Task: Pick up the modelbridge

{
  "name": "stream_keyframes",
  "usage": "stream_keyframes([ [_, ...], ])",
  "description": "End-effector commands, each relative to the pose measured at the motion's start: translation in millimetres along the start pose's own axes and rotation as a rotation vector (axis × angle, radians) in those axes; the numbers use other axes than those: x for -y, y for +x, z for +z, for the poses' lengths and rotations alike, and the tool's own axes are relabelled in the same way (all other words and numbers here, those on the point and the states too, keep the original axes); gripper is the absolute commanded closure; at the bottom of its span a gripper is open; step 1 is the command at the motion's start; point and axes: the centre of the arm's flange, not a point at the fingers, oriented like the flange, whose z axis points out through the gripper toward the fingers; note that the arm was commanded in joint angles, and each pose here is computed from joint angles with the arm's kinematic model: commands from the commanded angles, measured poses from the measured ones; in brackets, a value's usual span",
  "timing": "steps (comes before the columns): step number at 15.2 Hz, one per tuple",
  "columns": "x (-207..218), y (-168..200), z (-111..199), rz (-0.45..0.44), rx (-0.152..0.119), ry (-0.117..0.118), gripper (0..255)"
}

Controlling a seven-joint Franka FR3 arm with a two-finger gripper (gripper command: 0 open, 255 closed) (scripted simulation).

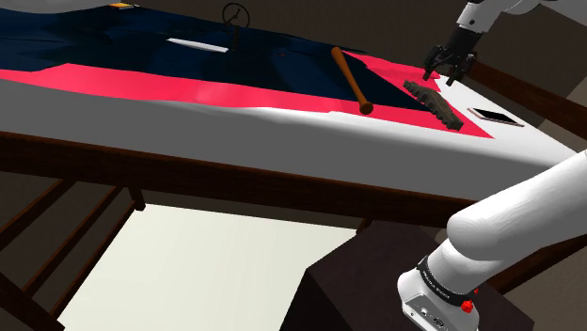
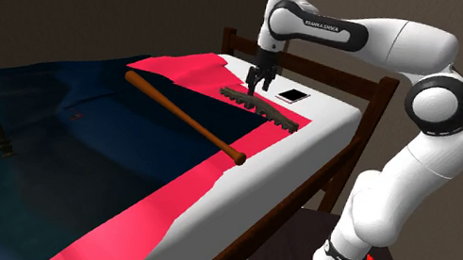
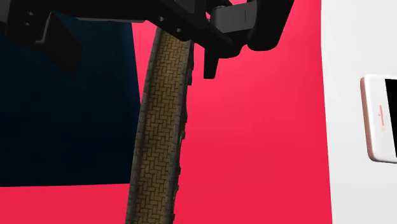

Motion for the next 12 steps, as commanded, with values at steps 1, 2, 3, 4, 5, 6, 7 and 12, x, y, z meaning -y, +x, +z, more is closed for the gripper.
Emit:
stream_keyframes([
  [1,-9.8,2.4,6.4,0.029,0.004,-0.004,0],
  [2,-10.0,2.0,11.7,0.029,0.004,-0.004,0],
  [3,-10.2,1.9,17.0,0.029,0.004,-0.004,0],
  [4,-10.4,1.6,22.2,0.029,0.004,-0.004,0],
  [5,-10.6,1.4,27.5,0.029,0.004,-0.004,0],
  [6,-10.8,1.1,32.8,0.029,0.004,-0.004,0],
  [7,-11.0,0.9,38.0,0.029,0.004,-0.004,0],
  [12,-10.5,1.2,40.9,0.029,0.004,-0.004,255],
])
